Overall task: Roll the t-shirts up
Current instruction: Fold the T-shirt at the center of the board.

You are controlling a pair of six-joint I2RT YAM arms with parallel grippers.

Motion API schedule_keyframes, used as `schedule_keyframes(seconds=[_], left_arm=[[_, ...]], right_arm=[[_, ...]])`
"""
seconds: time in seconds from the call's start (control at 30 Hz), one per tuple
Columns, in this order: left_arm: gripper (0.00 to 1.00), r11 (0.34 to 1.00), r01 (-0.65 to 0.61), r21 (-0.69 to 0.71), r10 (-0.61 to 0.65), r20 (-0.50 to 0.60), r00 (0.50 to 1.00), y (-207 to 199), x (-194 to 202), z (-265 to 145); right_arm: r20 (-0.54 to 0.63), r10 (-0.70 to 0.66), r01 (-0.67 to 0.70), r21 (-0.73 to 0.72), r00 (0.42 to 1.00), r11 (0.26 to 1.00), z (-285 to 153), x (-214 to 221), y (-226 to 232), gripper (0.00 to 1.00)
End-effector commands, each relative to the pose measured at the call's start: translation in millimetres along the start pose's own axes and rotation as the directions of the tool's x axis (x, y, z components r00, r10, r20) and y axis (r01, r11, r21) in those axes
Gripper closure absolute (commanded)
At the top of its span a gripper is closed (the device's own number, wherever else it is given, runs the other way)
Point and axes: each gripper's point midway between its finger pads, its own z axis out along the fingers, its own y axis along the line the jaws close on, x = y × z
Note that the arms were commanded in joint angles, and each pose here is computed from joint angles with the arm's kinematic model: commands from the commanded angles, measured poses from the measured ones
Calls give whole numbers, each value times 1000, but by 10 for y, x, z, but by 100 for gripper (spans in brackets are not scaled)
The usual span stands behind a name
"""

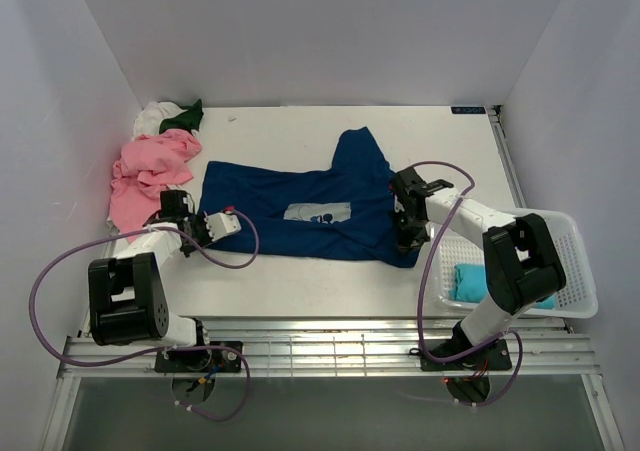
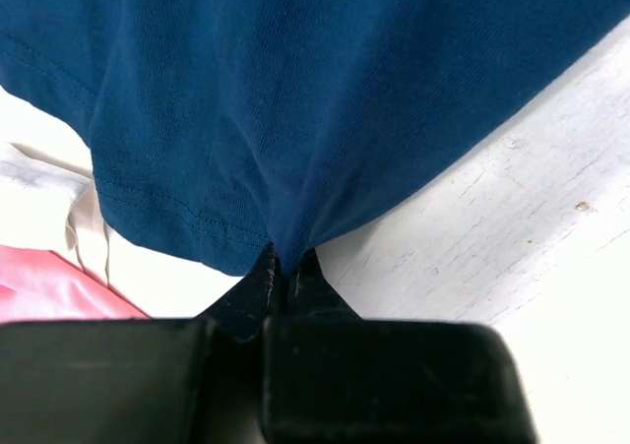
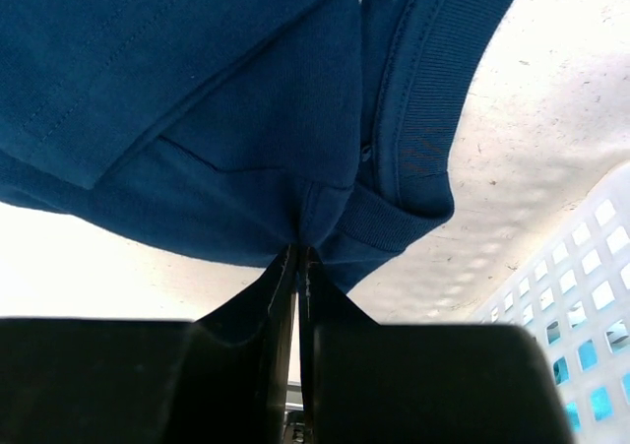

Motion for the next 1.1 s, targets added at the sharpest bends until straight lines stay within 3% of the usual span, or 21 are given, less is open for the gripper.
schedule_keyframes(seconds=[0.0,0.13,0.3,0.57,0.67,0.7,0.8,0.93,1.07], left_arm=[[100,1000,5,8,-4,-71,997,-51,187,-37],[100,1000,-14,-14,13,-118,993,25,418,-175],[100,997,-68,22,70,-94,993,-104,378,-328],[100,994,-46,94,52,-64,997,-422,344,-381],[84,995,-38,88,45,-76,996,-458,370,-398],[70,996,-34,83,41,-78,996,-447,372,-407],[49,997,-16,69,21,-72,997,-378,334,-448],[42,999,-10,47,13,-70,997,-238,295,-519],[42,999,-4,45,9,-110,994,-75,330,-592]], right_arm=[[14,29,-30,63,999,998,-75,-20,-183,92],[2,14,-14,112,1000,994,-120,45,-287,92],[-12,-3,4,105,1000,994,-122,115,-292,92],[-12,-30,30,-35,999,999,-57,135,-55,92],[-17,-27,26,-34,1000,999,-27,152,-58,87],[-9,-28,28,-34,1000,999,-46,138,-53,79],[27,-26,27,-40,999,999,-144,13,-28,66],[73,-34,38,-49,997,998,-308,-168,12,58],[113,-44,55,-99,993,994,-484,-309,123,53]])
